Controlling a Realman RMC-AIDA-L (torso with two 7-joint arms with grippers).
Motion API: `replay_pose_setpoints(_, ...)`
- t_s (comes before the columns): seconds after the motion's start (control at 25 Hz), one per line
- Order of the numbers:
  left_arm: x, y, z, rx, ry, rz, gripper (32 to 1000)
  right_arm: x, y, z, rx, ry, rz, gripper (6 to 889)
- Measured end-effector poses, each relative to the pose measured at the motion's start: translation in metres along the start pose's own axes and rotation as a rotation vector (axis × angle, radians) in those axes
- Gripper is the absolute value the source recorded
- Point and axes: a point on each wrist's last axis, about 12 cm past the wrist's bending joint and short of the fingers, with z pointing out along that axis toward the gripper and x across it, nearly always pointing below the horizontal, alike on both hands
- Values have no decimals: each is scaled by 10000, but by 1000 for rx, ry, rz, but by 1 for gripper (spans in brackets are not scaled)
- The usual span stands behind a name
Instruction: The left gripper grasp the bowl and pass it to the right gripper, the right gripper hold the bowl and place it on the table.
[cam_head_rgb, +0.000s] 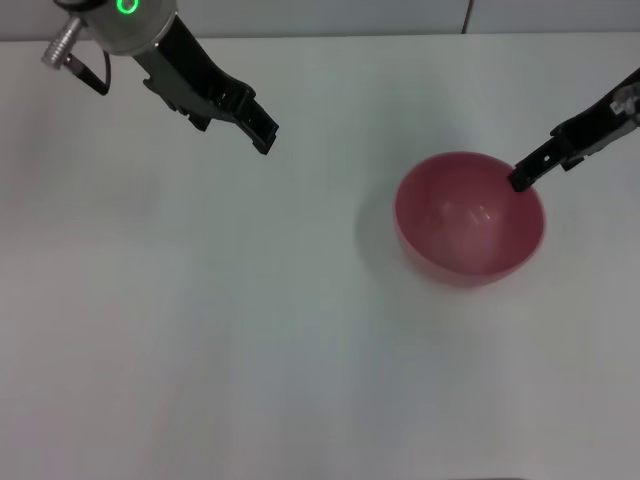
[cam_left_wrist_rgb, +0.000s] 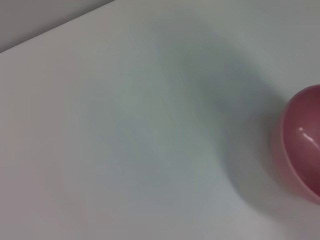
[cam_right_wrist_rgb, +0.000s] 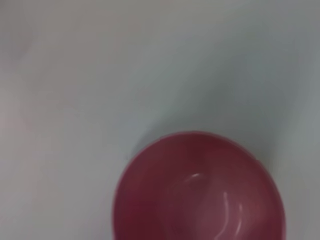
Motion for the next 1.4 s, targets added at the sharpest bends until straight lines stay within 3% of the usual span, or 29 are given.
replay_pose_setpoints(0.2, 24, 22, 4, -11, 14, -8, 865, -53, 78, -82, -22, 20, -22, 869)
replay_pose_setpoints(0.6, 68, 59, 38, -16, 30, -23, 865, -150, 36, -264, 4, -11, -24, 869)
replay_pose_setpoints(1.4, 56, 50, 49, -15, 33, -20, 865, -175, 40, -240, 10, -20, -25, 869)
